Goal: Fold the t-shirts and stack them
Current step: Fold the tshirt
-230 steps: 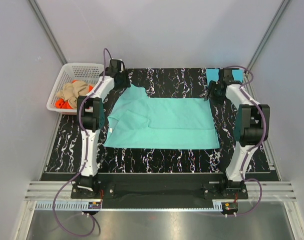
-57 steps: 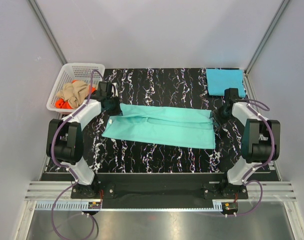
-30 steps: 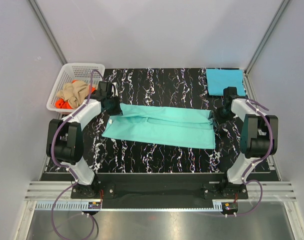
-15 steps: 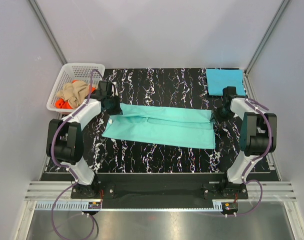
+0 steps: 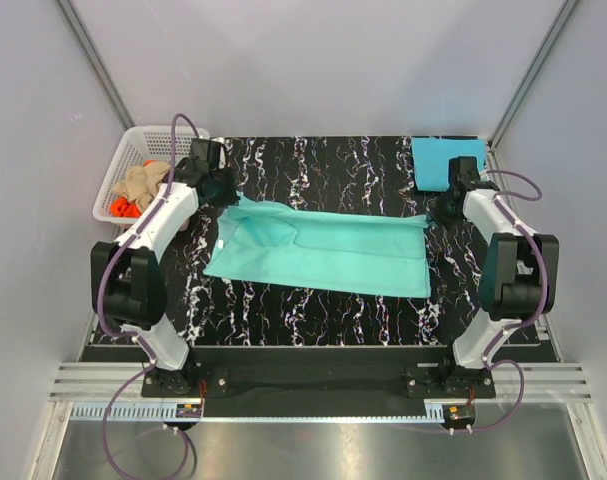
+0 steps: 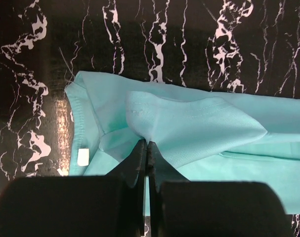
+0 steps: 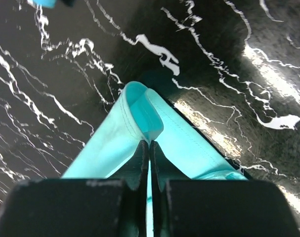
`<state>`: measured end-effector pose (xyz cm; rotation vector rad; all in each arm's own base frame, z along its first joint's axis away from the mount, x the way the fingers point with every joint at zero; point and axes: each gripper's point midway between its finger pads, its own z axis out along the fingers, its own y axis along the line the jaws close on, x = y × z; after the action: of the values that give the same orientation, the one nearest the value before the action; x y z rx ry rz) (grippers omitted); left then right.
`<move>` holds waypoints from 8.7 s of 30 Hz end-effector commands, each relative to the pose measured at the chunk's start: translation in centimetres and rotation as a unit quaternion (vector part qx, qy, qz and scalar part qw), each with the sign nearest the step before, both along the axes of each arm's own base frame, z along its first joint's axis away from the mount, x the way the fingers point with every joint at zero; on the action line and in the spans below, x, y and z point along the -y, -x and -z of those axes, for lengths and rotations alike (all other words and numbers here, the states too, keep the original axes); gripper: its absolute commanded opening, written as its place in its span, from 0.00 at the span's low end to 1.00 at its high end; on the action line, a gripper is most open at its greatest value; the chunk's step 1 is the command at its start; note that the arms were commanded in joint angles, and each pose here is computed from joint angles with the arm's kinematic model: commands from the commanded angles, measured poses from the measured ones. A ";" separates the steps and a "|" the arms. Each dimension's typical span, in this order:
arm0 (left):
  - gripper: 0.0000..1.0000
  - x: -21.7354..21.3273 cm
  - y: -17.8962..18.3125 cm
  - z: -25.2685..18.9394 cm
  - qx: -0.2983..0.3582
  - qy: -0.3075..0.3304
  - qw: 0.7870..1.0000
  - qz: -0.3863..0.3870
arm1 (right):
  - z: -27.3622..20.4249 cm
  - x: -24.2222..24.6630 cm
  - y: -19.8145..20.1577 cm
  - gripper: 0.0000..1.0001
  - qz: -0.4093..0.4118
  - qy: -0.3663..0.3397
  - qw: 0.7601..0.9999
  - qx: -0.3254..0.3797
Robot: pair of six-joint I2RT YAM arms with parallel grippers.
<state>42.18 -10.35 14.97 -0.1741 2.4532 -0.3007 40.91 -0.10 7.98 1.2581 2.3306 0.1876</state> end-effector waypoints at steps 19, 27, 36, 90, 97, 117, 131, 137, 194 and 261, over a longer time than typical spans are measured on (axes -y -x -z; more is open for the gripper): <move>0.00 -1.6 5.2 5.8 -0.084 -0.043 0.996 0.008 | 0.9 -3.3 4.1 0.00 -0.142 0.004 0.988 0.053; 0.00 -2.2 6.0 7.4 -0.111 -0.076 0.991 0.004 | 2.0 -2.7 5.5 0.00 -0.134 0.020 0.990 0.039; 0.01 -2.4 6.6 8.4 -0.134 -0.094 0.986 0.004 | 3.8 -2.5 6.8 0.00 -0.137 0.024 0.990 0.015; 0.50 -1.8 3.2 2.6 -0.031 -0.002 0.998 -0.051 | 4.5 0.3 5.3 0.17 -0.152 0.101 0.983 -0.032; 0.41 -1.0 0.3 3.7 -0.050 0.025 0.998 -0.021 | 5.3 1.3 4.7 0.16 -0.141 0.115 0.982 -0.052; 0.45 -0.4 -0.2 11.3 -0.133 0.019 0.989 -0.063 | 5.7 -2.5 4.7 0.19 -0.159 0.015 0.987 -0.021; 0.46 -3.1 0.2 13.3 -0.148 -0.040 0.980 -0.126 | 7.5 1.3 7.5 0.18 -0.067 0.066 0.994 -0.056; 0.46 -0.7 -2.8 11.6 -0.127 0.004 0.987 -0.102 | 6.2 0.5 7.7 0.17 -0.052 0.046 0.997 -0.024; 0.61 10.4 -14.6 -8.7 0.219 0.233 0.946 0.057 | -3.6 -2.9 5.6 0.28 -0.175 0.003 0.980 0.093; 0.64 12.9 -0.8 5.3 -0.031 0.107 0.992 0.062 | 3.5 -5.4 5.2 0.47 -0.302 -0.071 0.950 -0.035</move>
<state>43.62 -23.14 11.15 -0.0966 2.4630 -0.5773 34.26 4.73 4.12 0.7042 2.7156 0.4639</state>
